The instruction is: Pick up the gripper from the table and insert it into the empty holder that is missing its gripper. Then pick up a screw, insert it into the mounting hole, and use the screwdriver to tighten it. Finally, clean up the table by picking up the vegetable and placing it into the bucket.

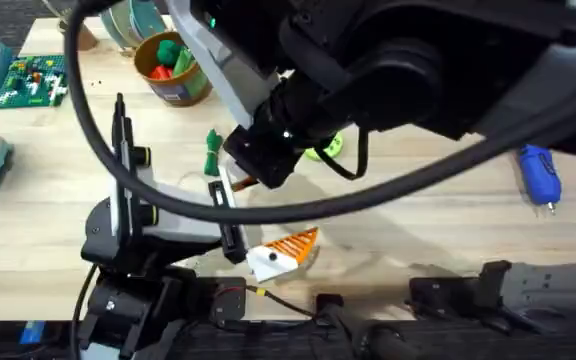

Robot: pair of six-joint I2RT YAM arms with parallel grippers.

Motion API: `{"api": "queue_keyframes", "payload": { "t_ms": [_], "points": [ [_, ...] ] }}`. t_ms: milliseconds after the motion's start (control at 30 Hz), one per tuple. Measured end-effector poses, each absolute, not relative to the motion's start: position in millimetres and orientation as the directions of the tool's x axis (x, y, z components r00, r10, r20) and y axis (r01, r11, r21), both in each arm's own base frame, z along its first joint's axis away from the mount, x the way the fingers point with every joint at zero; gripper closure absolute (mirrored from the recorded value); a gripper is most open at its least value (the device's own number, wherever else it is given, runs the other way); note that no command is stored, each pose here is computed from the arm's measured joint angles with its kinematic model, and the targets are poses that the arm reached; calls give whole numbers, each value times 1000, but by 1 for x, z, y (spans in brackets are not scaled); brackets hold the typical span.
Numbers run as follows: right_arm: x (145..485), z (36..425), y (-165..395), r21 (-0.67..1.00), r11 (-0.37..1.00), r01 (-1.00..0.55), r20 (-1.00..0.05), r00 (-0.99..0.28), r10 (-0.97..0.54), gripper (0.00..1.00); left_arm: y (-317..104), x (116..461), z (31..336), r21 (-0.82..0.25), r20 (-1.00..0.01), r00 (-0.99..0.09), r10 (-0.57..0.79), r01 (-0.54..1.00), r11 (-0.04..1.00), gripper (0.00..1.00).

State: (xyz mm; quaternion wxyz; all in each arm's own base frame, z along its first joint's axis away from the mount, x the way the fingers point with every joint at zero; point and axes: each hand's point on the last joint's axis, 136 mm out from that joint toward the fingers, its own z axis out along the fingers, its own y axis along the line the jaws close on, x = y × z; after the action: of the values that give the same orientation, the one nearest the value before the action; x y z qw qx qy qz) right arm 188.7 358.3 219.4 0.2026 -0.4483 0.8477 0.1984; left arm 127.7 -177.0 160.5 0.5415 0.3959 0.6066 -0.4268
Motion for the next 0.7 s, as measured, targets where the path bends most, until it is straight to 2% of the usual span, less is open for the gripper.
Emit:
{"api": "queue_keyframes", "payload": {
  "t_ms": [700],
  "points": [
    [183,213,351,154,522,-839,-480,-525,-702,996,-177,127,161,-89,-995,-100,18,944,319,8]
  ]
}}
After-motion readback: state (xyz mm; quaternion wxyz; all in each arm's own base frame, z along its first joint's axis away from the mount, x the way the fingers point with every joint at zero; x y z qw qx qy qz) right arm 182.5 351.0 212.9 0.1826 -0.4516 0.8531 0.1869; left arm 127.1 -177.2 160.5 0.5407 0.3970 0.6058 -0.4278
